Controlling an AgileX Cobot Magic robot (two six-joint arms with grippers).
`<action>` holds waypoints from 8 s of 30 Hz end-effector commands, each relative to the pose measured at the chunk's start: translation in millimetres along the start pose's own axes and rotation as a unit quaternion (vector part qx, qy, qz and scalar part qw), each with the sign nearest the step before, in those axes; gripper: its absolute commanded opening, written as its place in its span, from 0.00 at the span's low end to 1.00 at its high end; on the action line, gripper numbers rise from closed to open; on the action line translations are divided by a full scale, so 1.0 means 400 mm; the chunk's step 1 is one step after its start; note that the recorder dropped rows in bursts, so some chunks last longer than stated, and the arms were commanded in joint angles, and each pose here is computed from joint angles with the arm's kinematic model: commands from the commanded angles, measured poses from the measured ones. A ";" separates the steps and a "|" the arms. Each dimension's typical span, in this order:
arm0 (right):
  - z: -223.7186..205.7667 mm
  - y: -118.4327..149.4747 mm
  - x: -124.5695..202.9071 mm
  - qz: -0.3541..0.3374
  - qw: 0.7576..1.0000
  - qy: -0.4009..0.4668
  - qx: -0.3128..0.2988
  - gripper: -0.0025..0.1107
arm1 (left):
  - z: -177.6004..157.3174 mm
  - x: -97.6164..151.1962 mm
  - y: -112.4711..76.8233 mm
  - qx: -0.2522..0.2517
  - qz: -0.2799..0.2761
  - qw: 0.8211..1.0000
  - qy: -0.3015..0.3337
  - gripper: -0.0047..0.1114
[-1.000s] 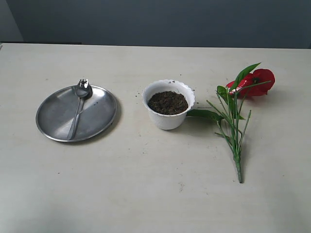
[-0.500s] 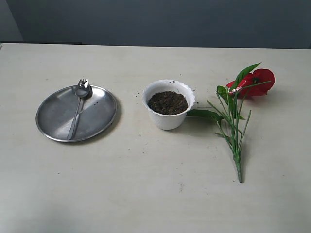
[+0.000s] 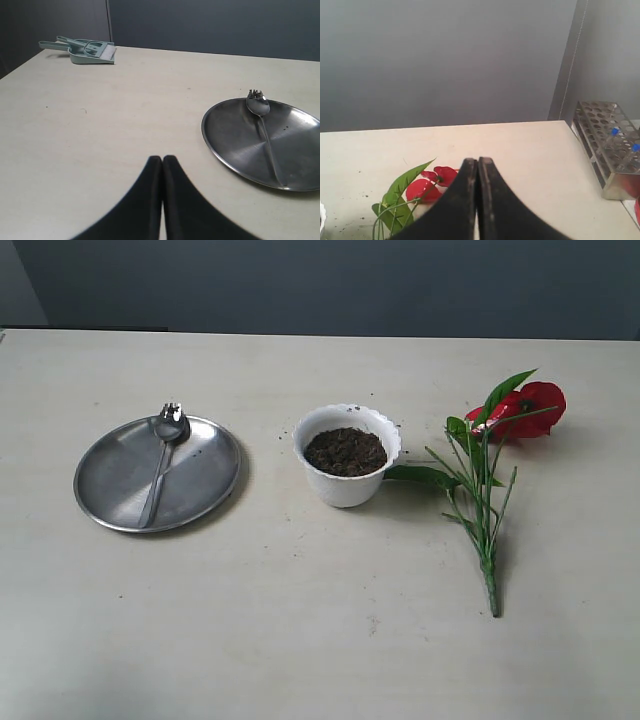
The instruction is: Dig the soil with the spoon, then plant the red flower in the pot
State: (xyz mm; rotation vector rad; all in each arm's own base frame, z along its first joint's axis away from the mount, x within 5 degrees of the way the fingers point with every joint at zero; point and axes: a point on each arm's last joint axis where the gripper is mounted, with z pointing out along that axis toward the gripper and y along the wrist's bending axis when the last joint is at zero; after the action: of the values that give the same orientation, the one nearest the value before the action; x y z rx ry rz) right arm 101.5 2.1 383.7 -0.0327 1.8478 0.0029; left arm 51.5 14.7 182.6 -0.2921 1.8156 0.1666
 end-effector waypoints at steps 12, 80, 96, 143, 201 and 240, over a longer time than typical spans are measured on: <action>0.002 0.017 -0.059 0.079 0.993 -0.074 -0.044 0.02 | 0.000 -0.001 0.000 0.001 -0.001 1.000 -0.008 0.04; 0.383 0.040 -0.027 0.140 0.972 0.177 -0.067 0.77 | 0.000 -0.001 0.000 0.001 -0.001 1.000 -0.008 0.04; 0.510 0.074 0.114 0.203 0.905 0.362 -0.092 0.80 | 0.000 -0.001 0.000 0.001 -0.001 1.000 -0.008 0.04; 0.640 0.347 0.300 -0.145 0.787 0.566 -0.199 0.80 | 0.000 -0.001 0.000 0.001 -0.001 1.000 -0.008 0.04; 0.817 0.406 0.389 -0.142 0.825 0.518 -0.177 0.80 | 0.000 -0.001 0.000 0.001 -0.001 1.000 -0.008 0.04; 0.836 0.390 0.382 -0.087 0.857 0.500 -0.095 0.80 | 0.000 -0.001 0.000 0.001 -0.001 1.000 -0.008 0.04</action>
State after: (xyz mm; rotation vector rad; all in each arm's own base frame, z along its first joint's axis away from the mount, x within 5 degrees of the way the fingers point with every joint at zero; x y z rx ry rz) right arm 374.7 162.6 141.1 -0.4282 2.8954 0.0656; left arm 51.5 14.7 182.6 -0.2921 1.8156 0.1666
